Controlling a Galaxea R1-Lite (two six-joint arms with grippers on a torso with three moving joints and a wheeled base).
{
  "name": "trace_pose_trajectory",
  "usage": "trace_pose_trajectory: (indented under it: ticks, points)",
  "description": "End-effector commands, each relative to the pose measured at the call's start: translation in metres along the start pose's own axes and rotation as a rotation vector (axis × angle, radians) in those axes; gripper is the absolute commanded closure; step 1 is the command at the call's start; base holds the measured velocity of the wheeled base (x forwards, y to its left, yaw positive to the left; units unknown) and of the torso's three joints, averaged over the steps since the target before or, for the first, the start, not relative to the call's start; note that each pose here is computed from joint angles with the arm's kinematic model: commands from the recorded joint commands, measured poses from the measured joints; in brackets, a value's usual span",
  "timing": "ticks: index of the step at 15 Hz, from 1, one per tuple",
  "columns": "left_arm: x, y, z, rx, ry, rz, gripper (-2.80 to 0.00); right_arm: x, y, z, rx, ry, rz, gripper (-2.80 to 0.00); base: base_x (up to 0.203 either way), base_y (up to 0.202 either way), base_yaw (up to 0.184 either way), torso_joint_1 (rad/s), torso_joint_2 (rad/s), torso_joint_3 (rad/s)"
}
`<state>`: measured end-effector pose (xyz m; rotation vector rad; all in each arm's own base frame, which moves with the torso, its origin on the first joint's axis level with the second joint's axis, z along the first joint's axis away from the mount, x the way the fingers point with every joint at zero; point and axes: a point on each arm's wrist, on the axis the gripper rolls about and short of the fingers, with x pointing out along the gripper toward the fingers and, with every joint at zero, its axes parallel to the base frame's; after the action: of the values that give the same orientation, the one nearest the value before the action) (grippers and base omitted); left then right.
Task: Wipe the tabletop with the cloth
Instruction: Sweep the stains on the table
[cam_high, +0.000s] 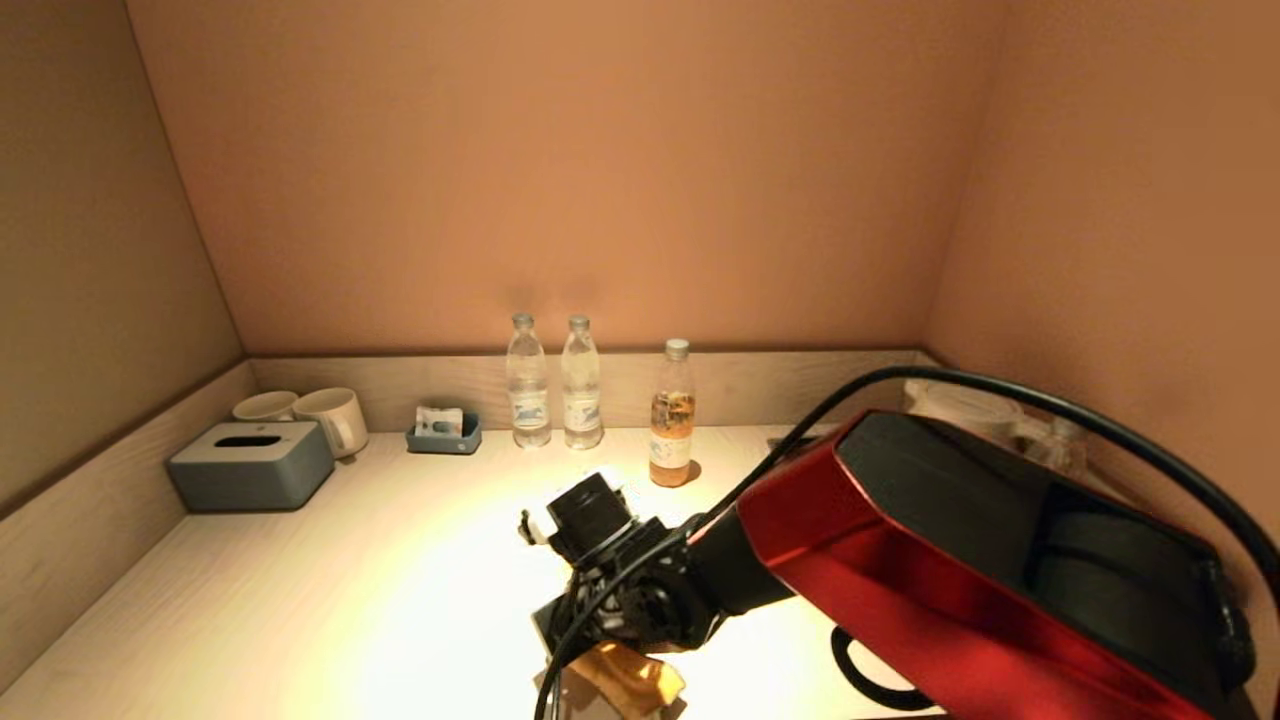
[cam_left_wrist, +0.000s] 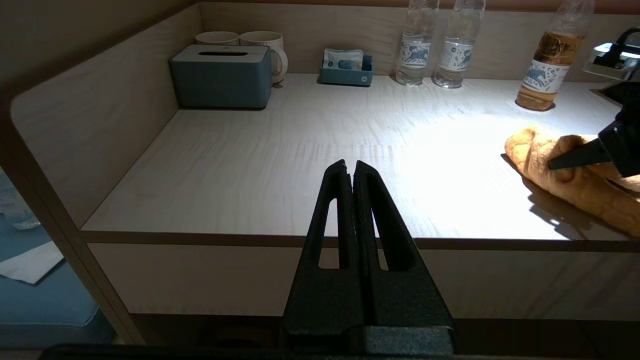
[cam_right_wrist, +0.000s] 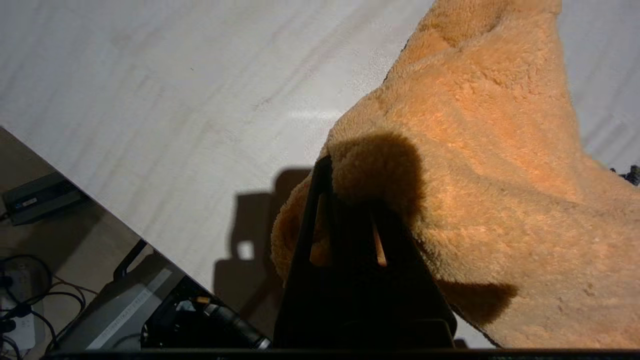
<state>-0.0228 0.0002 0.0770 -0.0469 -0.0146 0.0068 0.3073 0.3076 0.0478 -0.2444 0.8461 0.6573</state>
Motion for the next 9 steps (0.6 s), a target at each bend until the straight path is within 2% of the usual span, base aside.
trace_pose_trajectory:
  ticks: [1, 5, 9]
  points:
    - [0.000, 0.000, 0.000, 0.001, -0.001, 0.000, 0.00, 0.013, 0.015, 0.004, -0.022, -0.057, 0.034, 0.00, 0.000, 0.000, 0.000, 0.000, 0.00, 0.000]
    - [0.000, 0.000, 0.000, -0.001, -0.001, 0.000, 0.00, 0.039, 0.039, 0.017, -0.053, -0.111, 0.071, 0.00, 0.000, 0.000, 0.000, 0.000, 0.00, 0.000]
    - [0.000, 0.000, 0.000, -0.001, -0.001, 0.000, 0.00, 0.061, 0.045, 0.027, -0.058, -0.151, 0.073, 0.00, 0.000, 0.000, 0.000, 0.000, 0.00, 0.000]
